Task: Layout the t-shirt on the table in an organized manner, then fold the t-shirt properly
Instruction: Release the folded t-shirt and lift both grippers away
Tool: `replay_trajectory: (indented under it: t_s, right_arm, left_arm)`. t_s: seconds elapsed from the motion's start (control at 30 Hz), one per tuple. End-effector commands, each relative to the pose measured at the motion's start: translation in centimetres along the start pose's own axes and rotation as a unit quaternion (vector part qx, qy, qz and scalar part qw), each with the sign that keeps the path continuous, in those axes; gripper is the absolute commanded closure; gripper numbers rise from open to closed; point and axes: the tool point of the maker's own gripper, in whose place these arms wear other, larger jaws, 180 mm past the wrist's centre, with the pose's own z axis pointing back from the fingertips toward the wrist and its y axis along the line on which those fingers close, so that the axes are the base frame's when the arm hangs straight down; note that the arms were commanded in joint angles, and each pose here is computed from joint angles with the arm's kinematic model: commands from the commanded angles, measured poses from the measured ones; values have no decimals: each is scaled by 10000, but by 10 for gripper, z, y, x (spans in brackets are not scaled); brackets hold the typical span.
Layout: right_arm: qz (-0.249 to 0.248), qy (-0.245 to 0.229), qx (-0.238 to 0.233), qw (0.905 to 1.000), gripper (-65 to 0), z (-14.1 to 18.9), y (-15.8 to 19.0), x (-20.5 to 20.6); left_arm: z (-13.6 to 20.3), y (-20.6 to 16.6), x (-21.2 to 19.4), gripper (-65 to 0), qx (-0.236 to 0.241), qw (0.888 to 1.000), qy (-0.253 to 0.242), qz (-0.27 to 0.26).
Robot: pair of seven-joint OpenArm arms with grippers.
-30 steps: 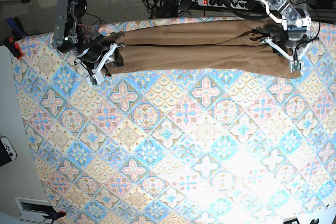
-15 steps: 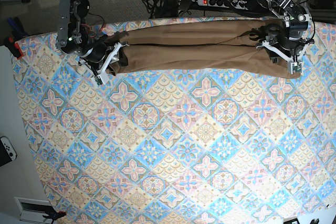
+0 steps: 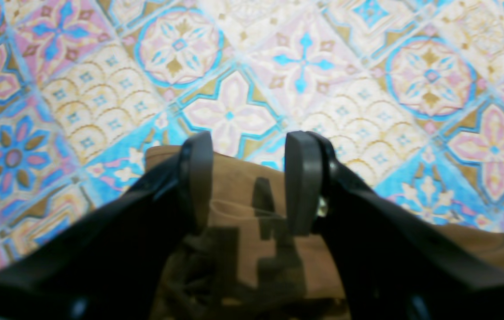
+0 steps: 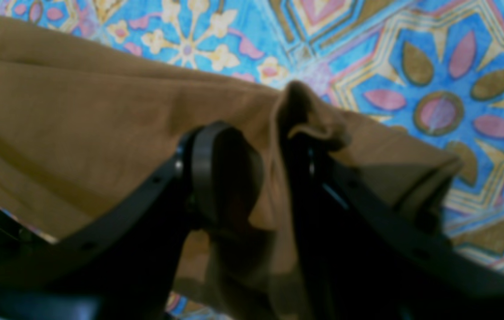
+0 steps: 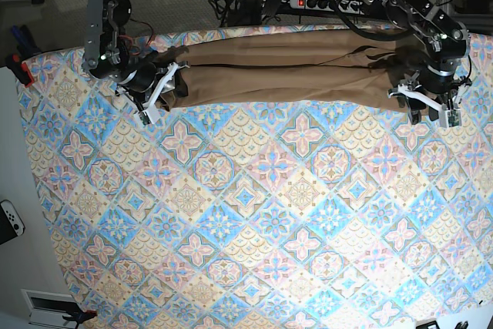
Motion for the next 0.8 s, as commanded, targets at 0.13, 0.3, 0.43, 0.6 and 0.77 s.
replay_trajectory:
  t_s: [0.13,0.3,0.43,0.6,0.77]
  right_arm:
    - [72,-100,-12,9999,-221,5,-1,6]
    - [334,-464,-46,9984,-222,17,6,33]
    - [520,-856,-59,9950,-225,25,12,63]
    - [431,-847,-219,9952,-227,30,0,64]
    - [277,-926,-477,9942,-287,39,-19,65]
  left_arm:
    - [1,-2,19,-257,-25,9995,-310,-33]
    - [1,-1,19,-257,-17,9995,-306,-47]
    - [1,-1,19,-257,-17,9995,-306,-47]
    - [1,0,19,-257,-3,9995,-297,-60]
    - [0,5,15,-257,146,9997,-158,-154]
